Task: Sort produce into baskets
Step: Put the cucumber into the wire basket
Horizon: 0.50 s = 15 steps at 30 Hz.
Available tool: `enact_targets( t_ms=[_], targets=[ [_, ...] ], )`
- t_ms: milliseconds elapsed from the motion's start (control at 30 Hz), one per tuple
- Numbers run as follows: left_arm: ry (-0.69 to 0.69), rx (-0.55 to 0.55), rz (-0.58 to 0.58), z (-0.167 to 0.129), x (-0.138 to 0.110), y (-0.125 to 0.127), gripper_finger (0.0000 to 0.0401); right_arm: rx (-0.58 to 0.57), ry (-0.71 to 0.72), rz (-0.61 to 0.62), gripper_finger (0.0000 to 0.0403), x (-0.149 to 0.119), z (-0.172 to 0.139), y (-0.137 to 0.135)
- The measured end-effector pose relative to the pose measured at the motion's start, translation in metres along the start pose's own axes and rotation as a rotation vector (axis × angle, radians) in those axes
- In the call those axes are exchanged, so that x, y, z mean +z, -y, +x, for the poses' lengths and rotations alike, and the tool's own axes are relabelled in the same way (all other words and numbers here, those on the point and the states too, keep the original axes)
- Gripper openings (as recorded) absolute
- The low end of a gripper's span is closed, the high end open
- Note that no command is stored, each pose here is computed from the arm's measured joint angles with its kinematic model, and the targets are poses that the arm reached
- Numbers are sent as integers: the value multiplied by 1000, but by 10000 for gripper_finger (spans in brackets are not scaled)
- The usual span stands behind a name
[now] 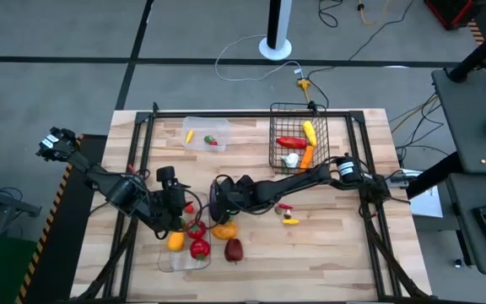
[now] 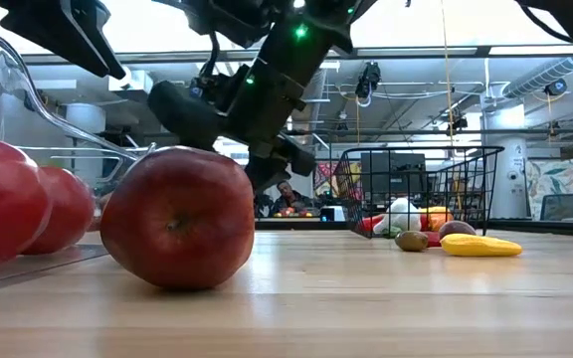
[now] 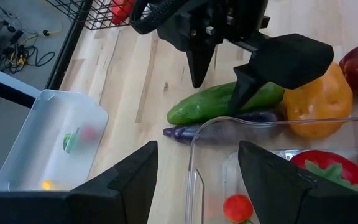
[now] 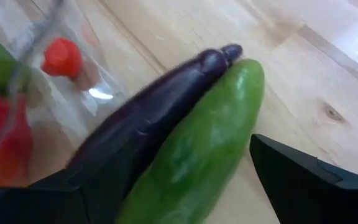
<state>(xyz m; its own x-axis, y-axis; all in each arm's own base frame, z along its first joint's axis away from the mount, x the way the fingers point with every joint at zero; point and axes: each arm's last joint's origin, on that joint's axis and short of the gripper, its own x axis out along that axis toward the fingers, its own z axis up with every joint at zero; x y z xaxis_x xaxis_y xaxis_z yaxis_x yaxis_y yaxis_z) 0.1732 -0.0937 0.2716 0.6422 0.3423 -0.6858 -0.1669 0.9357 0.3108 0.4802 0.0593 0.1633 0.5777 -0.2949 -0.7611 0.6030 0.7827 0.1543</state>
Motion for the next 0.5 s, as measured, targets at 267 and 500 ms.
enact_targets(
  t_ms=[267, 500],
  targets=[
    [0, 0, -7, 0, 0, 0, 205, -38, -21, 5, 309, 0, 1, 6],
    [0, 0, -22, 0, 0, 0, 205, -61, -47, -7, 310, -8, 12, 7]
  ],
)
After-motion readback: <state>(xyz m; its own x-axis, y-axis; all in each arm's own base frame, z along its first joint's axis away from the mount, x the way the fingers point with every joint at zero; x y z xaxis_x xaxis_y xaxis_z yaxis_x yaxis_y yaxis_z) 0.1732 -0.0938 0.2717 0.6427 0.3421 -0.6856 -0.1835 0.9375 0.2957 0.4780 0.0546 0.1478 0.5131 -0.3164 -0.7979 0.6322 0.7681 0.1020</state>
